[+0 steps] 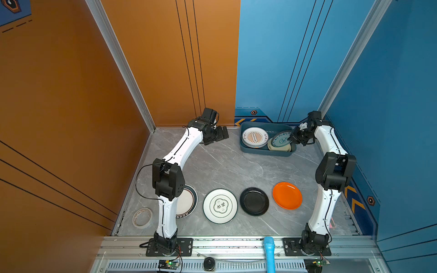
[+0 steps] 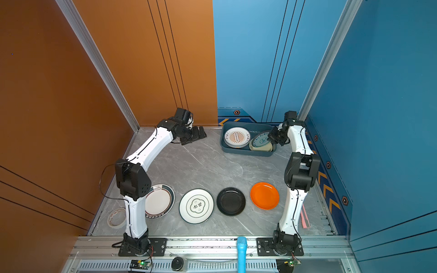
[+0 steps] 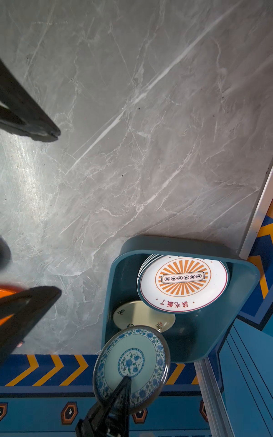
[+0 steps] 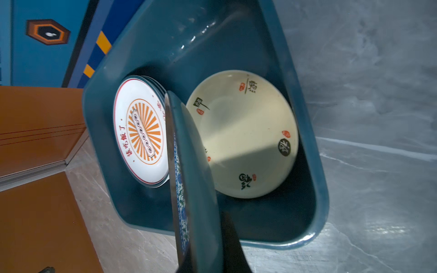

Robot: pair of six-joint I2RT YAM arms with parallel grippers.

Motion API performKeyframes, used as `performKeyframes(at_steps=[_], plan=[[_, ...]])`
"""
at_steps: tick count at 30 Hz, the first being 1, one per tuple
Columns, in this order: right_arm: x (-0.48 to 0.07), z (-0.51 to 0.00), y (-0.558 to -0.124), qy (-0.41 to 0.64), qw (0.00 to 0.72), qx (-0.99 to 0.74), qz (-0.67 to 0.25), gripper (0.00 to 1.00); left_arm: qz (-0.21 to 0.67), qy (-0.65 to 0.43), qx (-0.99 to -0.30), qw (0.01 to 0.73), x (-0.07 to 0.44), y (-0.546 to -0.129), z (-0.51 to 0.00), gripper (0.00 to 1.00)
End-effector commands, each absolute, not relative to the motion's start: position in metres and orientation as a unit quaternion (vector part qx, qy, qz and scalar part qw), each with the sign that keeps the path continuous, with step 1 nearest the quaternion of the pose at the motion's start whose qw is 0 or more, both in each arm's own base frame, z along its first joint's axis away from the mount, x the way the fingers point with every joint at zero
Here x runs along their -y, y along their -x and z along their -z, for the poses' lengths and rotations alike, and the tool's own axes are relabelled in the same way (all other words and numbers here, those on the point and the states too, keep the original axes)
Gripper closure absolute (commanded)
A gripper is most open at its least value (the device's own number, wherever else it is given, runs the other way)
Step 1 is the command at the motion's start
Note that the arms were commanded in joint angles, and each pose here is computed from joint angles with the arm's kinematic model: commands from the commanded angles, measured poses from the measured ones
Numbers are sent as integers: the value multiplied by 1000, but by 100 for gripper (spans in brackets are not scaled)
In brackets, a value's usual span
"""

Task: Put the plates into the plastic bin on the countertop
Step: 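Lower the floral plate into teal bin with right gripper while left gripper withdraws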

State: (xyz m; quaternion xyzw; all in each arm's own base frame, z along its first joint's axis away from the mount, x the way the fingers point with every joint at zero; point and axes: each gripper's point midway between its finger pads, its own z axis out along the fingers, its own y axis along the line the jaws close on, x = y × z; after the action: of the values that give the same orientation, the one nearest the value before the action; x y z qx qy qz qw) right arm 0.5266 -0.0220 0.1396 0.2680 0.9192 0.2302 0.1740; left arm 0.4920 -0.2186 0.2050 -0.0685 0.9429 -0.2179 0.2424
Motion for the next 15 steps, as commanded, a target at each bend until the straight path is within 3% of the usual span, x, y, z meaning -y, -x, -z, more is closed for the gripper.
performKeyframes(at_steps=[1, 15], plan=[[29, -135, -520, -266, 159, -929, -201, 100, 213, 68, -944, 245, 211, -492, -209, 2], [27, -111, -534, -279, 141, -931, -191, 100, 247, 73, -940, 224, 224, -499, -204, 4]])
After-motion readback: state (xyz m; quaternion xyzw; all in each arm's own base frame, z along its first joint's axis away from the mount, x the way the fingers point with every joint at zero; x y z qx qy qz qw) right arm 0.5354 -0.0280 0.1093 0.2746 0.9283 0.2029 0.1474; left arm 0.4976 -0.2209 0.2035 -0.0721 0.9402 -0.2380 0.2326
